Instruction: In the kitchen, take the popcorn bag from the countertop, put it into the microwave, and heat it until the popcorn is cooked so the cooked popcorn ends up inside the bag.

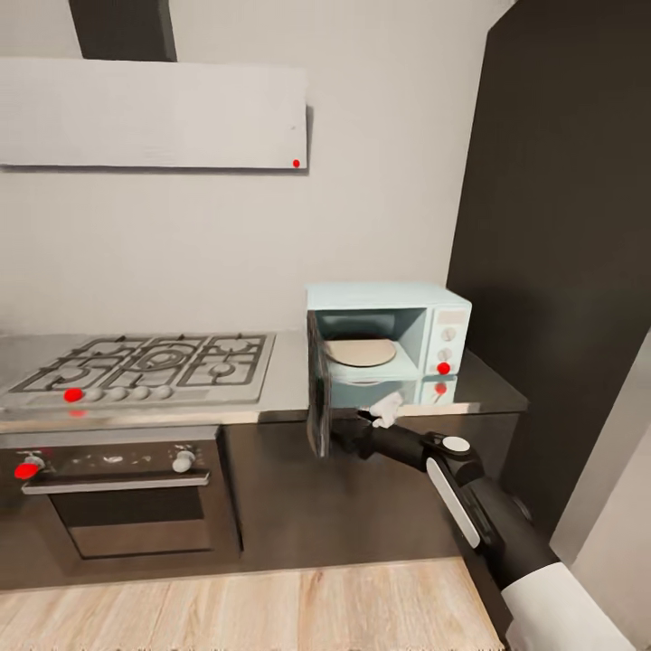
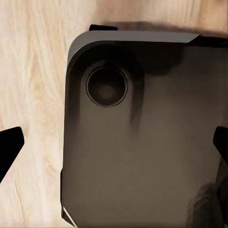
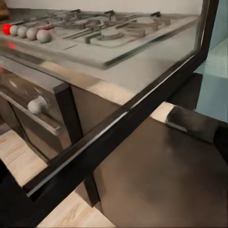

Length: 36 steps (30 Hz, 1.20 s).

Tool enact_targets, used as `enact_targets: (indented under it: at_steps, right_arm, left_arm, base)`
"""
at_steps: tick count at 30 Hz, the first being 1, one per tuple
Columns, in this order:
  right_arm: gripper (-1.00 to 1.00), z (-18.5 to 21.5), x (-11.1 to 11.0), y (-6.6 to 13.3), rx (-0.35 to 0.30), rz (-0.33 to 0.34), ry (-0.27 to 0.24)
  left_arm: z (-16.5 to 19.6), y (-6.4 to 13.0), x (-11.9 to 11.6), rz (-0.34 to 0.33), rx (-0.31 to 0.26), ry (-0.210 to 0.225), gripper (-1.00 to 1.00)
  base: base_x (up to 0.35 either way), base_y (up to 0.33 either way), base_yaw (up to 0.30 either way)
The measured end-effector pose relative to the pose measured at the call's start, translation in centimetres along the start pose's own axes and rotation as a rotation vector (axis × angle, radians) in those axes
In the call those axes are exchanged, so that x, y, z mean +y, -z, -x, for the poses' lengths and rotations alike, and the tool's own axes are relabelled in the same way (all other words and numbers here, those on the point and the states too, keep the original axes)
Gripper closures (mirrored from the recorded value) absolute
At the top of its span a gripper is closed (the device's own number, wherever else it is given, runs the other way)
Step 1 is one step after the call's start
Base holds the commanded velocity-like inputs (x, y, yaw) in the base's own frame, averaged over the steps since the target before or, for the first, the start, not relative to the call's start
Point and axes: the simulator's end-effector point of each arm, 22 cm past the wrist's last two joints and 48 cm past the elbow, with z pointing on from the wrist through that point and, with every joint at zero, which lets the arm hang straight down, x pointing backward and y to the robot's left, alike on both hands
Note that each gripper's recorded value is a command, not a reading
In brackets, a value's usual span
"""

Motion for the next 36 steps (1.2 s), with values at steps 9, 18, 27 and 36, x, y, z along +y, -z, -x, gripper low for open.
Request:
enact_targets:
  at_steps: [9, 18, 27, 36]
  right_arm:
    - [-1.0, 0.3, -3.5, 1.6, -0.009, -0.077, 0.004]
    - [-1.0, 0.7, -7.2, 3.0, -0.037, -0.182, -0.04]
    - [-1.0, 2.2, -15.5, 8.0, -0.133, -0.424, -0.158]
    - [-1.0, -1.9, -19.0, 9.2, -0.054, -0.57, -0.202]
  left_arm:
    - [0.0, 0.0, 0.0, 0.0, 0.0, 0.0, -1.0]
    - [0.0, 0.0, 0.0, 0.0, 0.0, 0.0, -1.0]
    - [0.0, 0.0, 0.0, 0.0, 0.0, 0.0, -1.0]
    - [0.0, 0.0, 0.0, 0.0, 0.0, 0.0, -1.0]
  base:
    - [-0.158, 0.22, 0.0]
    - [-0.096, 0.137, 0.0]
    - [-0.001, 0.002, 0.0]
    - [0.0, 0.0, 0.0]
